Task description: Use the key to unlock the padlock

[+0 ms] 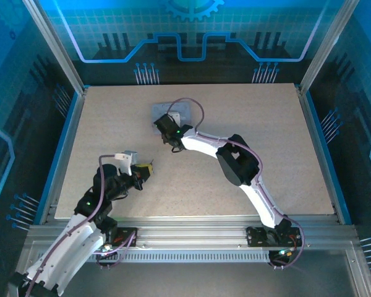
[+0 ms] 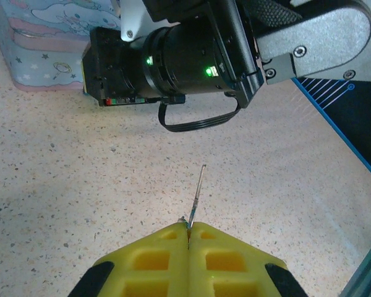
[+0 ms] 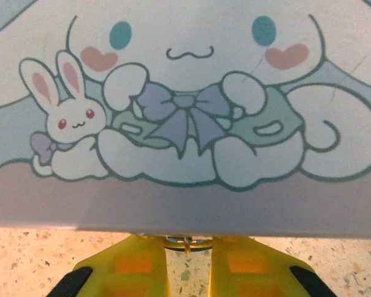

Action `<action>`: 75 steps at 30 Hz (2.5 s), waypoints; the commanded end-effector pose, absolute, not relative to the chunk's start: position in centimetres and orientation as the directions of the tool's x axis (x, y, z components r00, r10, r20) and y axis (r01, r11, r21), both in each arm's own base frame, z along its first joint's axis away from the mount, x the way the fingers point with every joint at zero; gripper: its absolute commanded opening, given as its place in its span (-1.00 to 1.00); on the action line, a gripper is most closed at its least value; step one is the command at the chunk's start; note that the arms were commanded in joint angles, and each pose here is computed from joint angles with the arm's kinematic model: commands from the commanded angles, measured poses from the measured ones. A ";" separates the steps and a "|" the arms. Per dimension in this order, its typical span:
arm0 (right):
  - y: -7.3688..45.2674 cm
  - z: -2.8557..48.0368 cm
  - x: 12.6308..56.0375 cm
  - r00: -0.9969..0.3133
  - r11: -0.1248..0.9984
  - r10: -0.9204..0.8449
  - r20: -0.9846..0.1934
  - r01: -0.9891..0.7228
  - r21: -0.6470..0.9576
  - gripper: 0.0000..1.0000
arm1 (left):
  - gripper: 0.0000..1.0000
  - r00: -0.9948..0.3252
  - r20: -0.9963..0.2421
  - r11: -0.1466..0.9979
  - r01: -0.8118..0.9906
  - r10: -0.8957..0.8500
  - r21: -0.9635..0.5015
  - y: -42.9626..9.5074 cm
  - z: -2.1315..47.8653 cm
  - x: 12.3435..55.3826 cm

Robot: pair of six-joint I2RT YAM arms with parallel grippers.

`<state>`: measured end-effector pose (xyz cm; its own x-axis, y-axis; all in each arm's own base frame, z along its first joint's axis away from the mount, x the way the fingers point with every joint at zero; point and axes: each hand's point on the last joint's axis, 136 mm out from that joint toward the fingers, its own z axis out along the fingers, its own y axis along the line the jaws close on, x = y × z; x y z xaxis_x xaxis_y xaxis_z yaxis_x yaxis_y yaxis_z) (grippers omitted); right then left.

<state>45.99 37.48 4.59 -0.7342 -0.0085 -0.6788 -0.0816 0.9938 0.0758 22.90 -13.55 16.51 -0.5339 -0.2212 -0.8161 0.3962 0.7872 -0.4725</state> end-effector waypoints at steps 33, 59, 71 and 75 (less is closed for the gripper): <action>30.8 3.9 36.5 -0.801 0.993 -0.046 -0.597 -0.103 0.061 -0.25 | -1.00 -0.587 -0.783 0.727 0.443 -0.208 -0.525 -15.1 14.7 22.5; 32.7 3.9 38.2 -0.796 0.990 -0.029 -0.605 -0.105 0.090 -0.78 | -1.00 -0.581 -0.797 0.742 0.459 -0.165 -0.489 -14.9 13.9 22.0; 35.3 9.6 35.8 -0.896 0.913 -0.085 -0.436 -0.245 0.325 -0.93 | -1.00 -0.554 -0.826 0.729 0.523 -0.102 -0.441 -16.3 13.0 23.2; 35.9 11.3 35.2 -0.921 0.866 -0.078 -0.380 -0.252 0.433 -0.96 | -1.00 -0.534 -0.844 0.728 0.557 -0.054 -0.399 -17.7 12.7 24.2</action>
<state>36.04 34.60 7.48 -0.9068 -0.0740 -0.4150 -0.2135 0.9295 0.3008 23.16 -16.60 11.11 -0.6201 -0.0823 -0.7802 0.4837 0.7429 -0.4628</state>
